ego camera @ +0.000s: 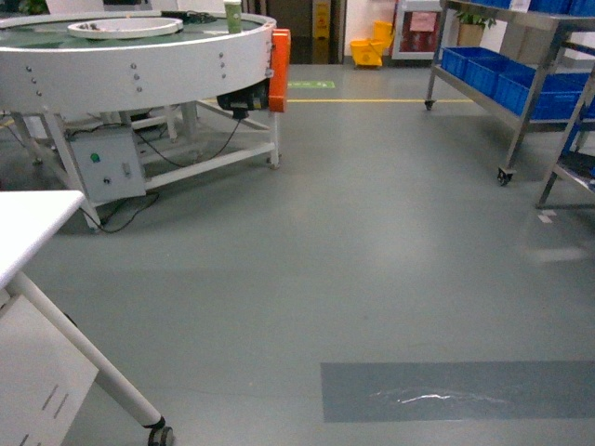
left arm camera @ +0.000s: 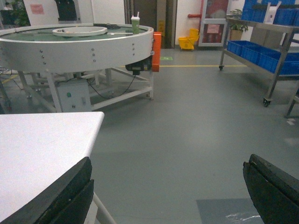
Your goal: Pick red block from blue box to shelf
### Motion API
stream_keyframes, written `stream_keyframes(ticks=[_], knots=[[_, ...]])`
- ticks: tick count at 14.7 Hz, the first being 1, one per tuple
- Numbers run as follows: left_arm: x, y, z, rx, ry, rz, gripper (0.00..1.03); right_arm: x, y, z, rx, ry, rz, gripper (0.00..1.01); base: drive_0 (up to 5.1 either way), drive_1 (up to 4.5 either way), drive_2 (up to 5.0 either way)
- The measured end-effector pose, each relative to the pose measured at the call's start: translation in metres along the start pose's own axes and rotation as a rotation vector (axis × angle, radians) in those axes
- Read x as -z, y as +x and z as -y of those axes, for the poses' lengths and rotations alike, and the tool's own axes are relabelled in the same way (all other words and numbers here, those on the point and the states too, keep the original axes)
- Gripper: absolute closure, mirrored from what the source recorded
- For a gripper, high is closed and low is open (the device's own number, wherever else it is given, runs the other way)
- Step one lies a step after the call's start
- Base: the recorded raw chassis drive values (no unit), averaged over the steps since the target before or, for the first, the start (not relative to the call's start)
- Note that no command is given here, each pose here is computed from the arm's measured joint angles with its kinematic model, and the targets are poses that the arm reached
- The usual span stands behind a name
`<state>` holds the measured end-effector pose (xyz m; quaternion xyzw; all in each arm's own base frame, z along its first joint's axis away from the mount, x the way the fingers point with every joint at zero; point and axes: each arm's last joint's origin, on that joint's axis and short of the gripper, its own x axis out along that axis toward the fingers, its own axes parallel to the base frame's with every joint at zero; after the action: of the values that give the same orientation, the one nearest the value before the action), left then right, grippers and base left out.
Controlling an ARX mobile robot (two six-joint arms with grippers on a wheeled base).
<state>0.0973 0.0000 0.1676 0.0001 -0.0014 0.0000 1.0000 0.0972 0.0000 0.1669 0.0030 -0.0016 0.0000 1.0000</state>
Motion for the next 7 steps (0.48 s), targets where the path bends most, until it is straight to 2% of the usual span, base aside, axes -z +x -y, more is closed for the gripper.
stream_keyframes(ticks=[7], knots=[[0.0000,0.0000,0.0000,0.000,0.000,0.000,0.05,0.0000,0.0000,0.0000,0.000,0.000,0.000,0.74,0.0,0.00,0.0]])
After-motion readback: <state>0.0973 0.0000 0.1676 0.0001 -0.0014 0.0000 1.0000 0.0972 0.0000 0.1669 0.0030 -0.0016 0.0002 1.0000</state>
